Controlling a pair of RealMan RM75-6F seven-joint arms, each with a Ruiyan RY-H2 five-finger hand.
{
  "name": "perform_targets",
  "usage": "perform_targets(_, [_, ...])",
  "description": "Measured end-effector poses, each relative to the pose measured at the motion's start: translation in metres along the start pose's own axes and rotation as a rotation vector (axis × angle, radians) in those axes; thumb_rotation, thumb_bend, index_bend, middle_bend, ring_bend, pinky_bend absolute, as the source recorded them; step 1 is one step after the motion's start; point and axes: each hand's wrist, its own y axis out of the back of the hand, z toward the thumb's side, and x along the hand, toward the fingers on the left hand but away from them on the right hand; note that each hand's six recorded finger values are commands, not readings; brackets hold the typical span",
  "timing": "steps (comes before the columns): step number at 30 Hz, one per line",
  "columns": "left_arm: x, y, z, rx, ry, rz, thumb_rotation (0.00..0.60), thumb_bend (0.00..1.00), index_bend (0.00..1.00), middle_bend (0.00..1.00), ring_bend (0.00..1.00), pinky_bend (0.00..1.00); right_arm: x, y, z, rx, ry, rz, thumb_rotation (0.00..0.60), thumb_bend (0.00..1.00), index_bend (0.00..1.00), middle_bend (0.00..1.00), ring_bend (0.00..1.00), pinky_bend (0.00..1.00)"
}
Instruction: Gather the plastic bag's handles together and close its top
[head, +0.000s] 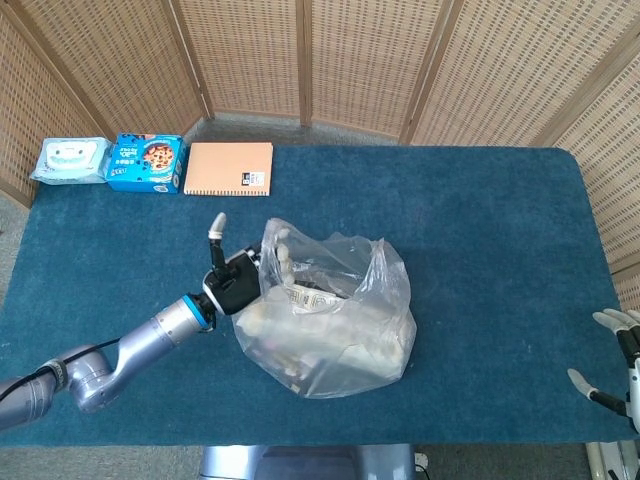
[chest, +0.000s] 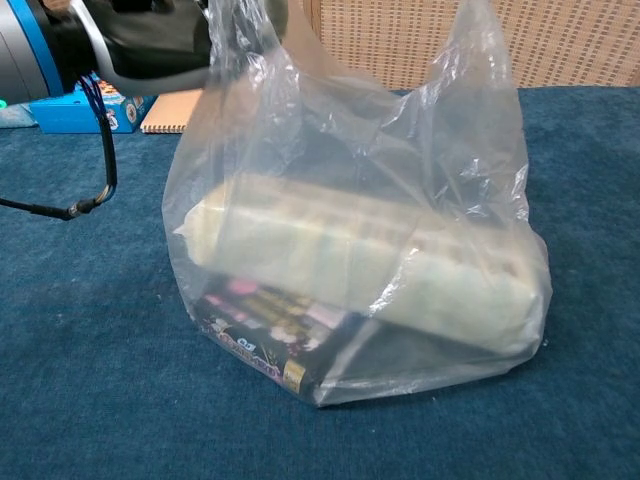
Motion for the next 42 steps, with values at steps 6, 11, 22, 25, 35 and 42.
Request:
perform_targets(6, [-0.003, -0.002, 0.013, 0.006, -0.050, -0.034, 0.000, 0.19, 0.25, 0.49, 0.42, 0.59, -0.001, 0.000, 0.001, 0.000, 0.001, 0.000, 0.547, 0.19, 0.23, 0.23, 0.17, 0.16])
perform_targets(11, [-0.006, -0.006, 0.012, 0.016, -0.041, -0.052, 0.000, 0.21, 0.25, 0.49, 0.47, 0.70, -0.001, 0.000, 0.000, -0.002, 0.001, 0.000, 0.545, 0.19, 0.23, 0.23, 0.17, 0.16])
perform_targets(22, [-0.018, -0.030, 0.015, -0.093, -0.045, -0.176, 0.000, 0.26, 0.25, 0.49, 0.48, 0.71, -0.003, -0.002, 0.003, -0.005, 0.009, 0.003, 0.546, 0.19, 0.23, 0.23, 0.17, 0.16])
perform_targets(25, [-0.020, -0.029, 0.015, -0.074, -0.033, -0.171, 0.000, 0.26, 0.25, 0.49, 0.48, 0.70, -0.003, -0.002, 0.004, -0.007, 0.011, 0.004, 0.546, 0.19, 0.23, 0.23, 0.17, 0.16])
perform_targets(35, [-0.030, -0.027, 0.017, 0.144, -0.037, -0.170, 0.000, 0.27, 0.25, 0.49, 0.48, 0.59, -0.004, -0.003, 0.002, -0.009, 0.009, 0.012, 0.546, 0.19, 0.23, 0.23, 0.17, 0.16])
perform_targets(42, [-0.039, -0.028, 0.025, 0.028, -0.070, -0.193, 0.000, 0.22, 0.25, 0.49, 0.48, 0.65, -0.005, -0.005, 0.003, -0.009, 0.012, 0.017, 0.543, 0.19, 0.23, 0.23, 0.17, 0.16])
